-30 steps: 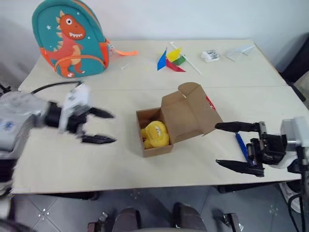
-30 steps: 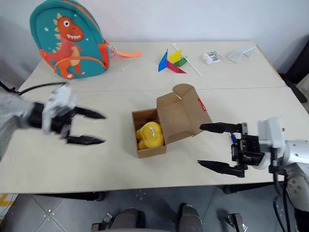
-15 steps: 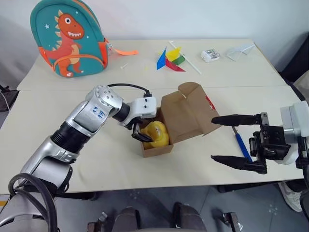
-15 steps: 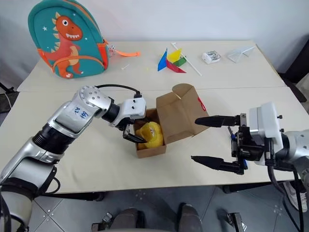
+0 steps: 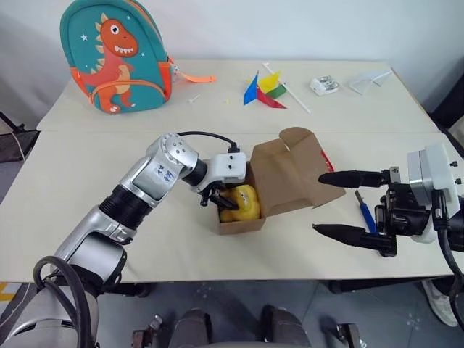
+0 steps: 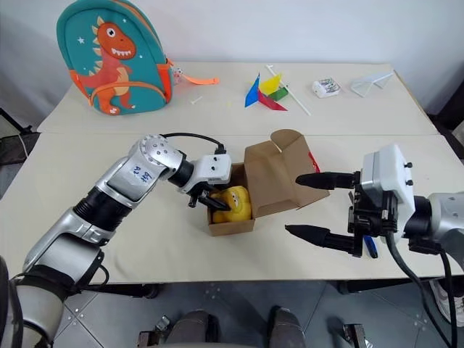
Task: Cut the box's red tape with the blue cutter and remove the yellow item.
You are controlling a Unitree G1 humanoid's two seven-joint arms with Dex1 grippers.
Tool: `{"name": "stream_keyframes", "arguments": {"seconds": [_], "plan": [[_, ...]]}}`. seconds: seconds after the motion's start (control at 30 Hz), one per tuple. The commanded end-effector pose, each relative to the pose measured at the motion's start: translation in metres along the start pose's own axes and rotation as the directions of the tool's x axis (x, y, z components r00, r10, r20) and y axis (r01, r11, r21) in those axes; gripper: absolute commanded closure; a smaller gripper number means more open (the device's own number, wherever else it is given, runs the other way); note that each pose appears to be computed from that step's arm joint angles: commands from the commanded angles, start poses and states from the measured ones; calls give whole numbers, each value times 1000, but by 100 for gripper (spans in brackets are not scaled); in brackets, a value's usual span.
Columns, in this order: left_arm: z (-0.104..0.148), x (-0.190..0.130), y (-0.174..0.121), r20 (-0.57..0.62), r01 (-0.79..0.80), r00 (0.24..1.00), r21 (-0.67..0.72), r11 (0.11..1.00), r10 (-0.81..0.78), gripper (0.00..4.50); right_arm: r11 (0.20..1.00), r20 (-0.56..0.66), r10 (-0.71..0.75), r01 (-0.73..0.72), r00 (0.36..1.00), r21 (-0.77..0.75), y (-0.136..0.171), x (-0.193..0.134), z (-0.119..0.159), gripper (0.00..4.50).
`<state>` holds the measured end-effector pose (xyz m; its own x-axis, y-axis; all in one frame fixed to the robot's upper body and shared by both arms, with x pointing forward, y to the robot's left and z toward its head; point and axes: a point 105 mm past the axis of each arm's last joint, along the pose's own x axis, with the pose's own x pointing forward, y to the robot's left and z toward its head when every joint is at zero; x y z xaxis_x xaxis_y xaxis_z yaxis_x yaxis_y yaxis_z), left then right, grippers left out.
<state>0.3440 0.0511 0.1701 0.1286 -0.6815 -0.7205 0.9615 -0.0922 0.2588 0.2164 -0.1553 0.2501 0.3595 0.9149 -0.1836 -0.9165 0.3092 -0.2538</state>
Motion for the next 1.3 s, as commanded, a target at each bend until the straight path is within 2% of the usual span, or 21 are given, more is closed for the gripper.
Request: {"name": "stream_keyframes", "arguments": {"seconds": [0.03, 0.13, 0.2, 0.37, 0.5, 0.57, 0.63, 0.7, 0.73, 0.77, 0.8, 0.87, 0.93, 1.07, 1.13, 1.3], "plan": [[21, -10, 1, 107, -5, 994, 24, 1000, 2, 361, 999, 6, -23, 23, 1000, -34, -3, -4, 7, 0], [38, -16, -3, 228, 27, 973, 25, 999, -32, 444, 999, 0, -34, 34, 999, -28, -6, -6, 4, 0], [53, -22, -5, 349, 42, 936, 19, 999, -46, 449, 999, 5, -41, 42, 999, -22, -7, -7, 3, 0], [55, -41, -7, 476, 46, 878, 20, 999, -50, 449, 998, 31, -58, 59, 998, -13, -9, -8, 3, 0], [63, -83, -3, 702, 12, 712, -27, 1000, 10, 449, 998, 103, -63, 65, 993, -7, -10, -8, 8, 0], [46, -117, 6, 767, -72, 618, -166, 983, 175, 449, 999, 147, -51, 53, 988, -7, -10, -5, 9, 0], [34, -134, 7, 777, -119, 575, -230, 966, 256, 449, 999, 169, -42, 45, 985, -13, -10, -4, 9, 0], [11, -150, 7, 748, -202, 543, -325, 924, 382, 449, 999, 193, -36, 40, 981, -20, -11, -2, 8, 0], [-21, -162, 1, 677, -292, 536, -412, 863, 505, 449, 999, 207, -13, 19, 978, -27, -9, 3, 6, 0], [-64, -178, -10, 563, -366, 512, -540, 758, 649, 449, 999, 215, 19, -10, 976, -44, -7, 10, 2, 0], [-91, -188, -22, 475, -412, 495, -609, 678, 728, 449, 998, 218, 42, -30, 975, -58, -6, 14, -2, 0], [-137, -191, -49, 282, -530, 528, -628, 571, 801, 449, 998, 247, 50, -37, 968, -59, -8, 24, -6, 0], [-164, -190, -66, 138, -605, 539, -623, 496, 831, 449, 998, 271, 41, -25, 962, -63, -11, 31, -8, 0], [-197, -192, -91, -8, -645, 485, -678, 352, 874, 449, 992, 285, 79, -46, 955, -120, -12, 44, -20, 0], [-202, -186, -100, -25, -637, 489, -693, 338, 872, 449, 989, 313, 96, -55, 945, -138, -11, 46, -20, 0], [-191, -184, -97, 18, -613, 474, -711, 345, 880, 316, 984, 279, 118, -75, 953, -160, -9, 38, -33, 0]]}}
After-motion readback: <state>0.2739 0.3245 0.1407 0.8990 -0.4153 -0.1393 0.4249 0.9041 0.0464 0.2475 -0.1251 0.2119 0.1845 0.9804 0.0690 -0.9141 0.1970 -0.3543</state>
